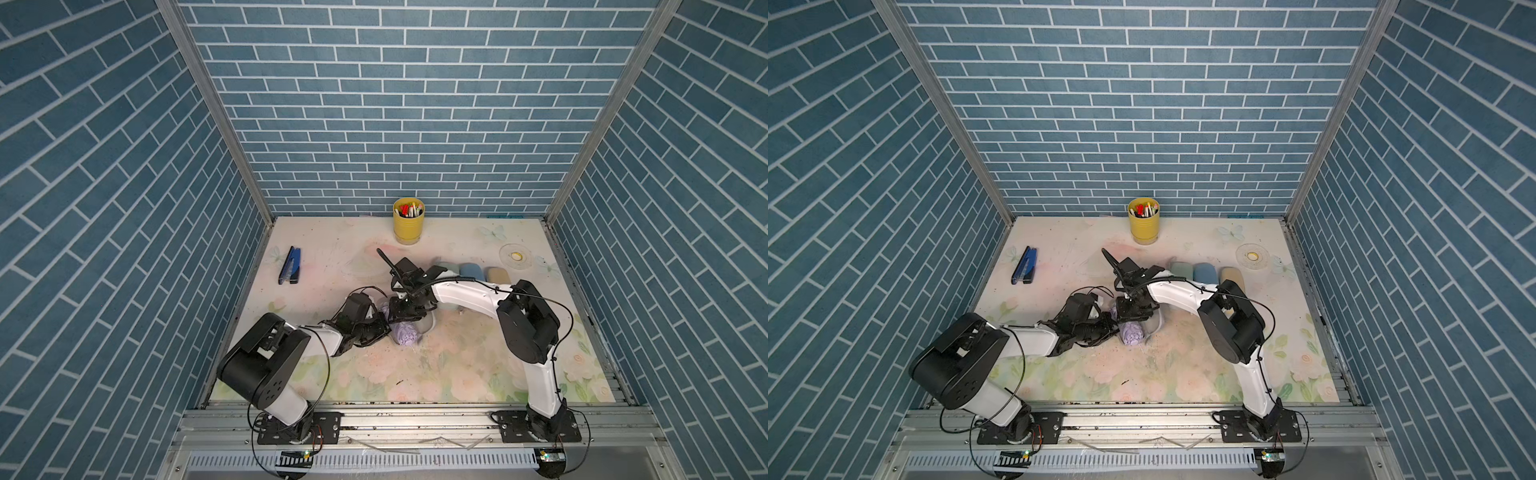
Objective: Put umbrellas into zippered umbrella sleeves
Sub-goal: Place the umbrella in the umbrella sleeve.
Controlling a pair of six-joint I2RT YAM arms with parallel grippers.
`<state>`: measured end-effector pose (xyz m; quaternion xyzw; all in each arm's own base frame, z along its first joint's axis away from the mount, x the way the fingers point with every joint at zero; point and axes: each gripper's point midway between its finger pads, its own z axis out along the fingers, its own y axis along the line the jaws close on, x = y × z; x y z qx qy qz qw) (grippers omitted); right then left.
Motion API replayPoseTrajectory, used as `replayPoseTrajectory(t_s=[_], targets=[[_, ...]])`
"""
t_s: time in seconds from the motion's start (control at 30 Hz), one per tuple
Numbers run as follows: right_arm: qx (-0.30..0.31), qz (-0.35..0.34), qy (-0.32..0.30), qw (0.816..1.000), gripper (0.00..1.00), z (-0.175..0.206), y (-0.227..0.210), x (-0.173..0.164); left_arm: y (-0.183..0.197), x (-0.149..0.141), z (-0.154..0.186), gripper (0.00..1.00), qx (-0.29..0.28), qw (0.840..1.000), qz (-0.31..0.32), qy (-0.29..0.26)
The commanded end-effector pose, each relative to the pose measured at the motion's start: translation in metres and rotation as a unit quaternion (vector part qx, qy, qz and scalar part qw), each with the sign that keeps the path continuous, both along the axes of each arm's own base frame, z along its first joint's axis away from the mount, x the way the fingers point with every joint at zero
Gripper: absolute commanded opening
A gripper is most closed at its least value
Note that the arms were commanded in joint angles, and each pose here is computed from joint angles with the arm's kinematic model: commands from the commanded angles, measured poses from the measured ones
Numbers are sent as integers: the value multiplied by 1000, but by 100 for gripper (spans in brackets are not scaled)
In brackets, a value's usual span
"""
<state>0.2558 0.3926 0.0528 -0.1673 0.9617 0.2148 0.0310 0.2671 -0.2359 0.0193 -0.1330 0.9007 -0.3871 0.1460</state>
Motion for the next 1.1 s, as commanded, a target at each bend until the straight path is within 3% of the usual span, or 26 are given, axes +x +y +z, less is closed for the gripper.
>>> replayPoseTrajectory(t_s=[0.0,0.23,0.3,0.43,0.5,0.67,0.83,1.07], targets=[[-6,2,-53,999,0,-8,7,25,-9,-9,-3,0,-4,999,-37,5],[-1,16,-81,997,0,-39,6,31,-10,-11,0,0,0,998,-59,5],[-12,21,-69,997,12,-49,2,26,-9,-10,2,0,1,998,-56,4],[-4,27,-41,999,41,-44,-3,20,4,-16,-3,14,18,999,-47,18],[5,34,-35,999,54,-34,-5,18,12,-19,-6,16,26,999,-41,24],[28,49,-16,998,75,-10,-7,10,26,-25,-11,24,33,998,-31,34],[31,52,0,998,77,8,-14,-1,28,-28,-6,27,30,999,-28,34],[7,46,53,997,60,7,-39,-40,28,-38,-1,25,4,999,-14,31]])
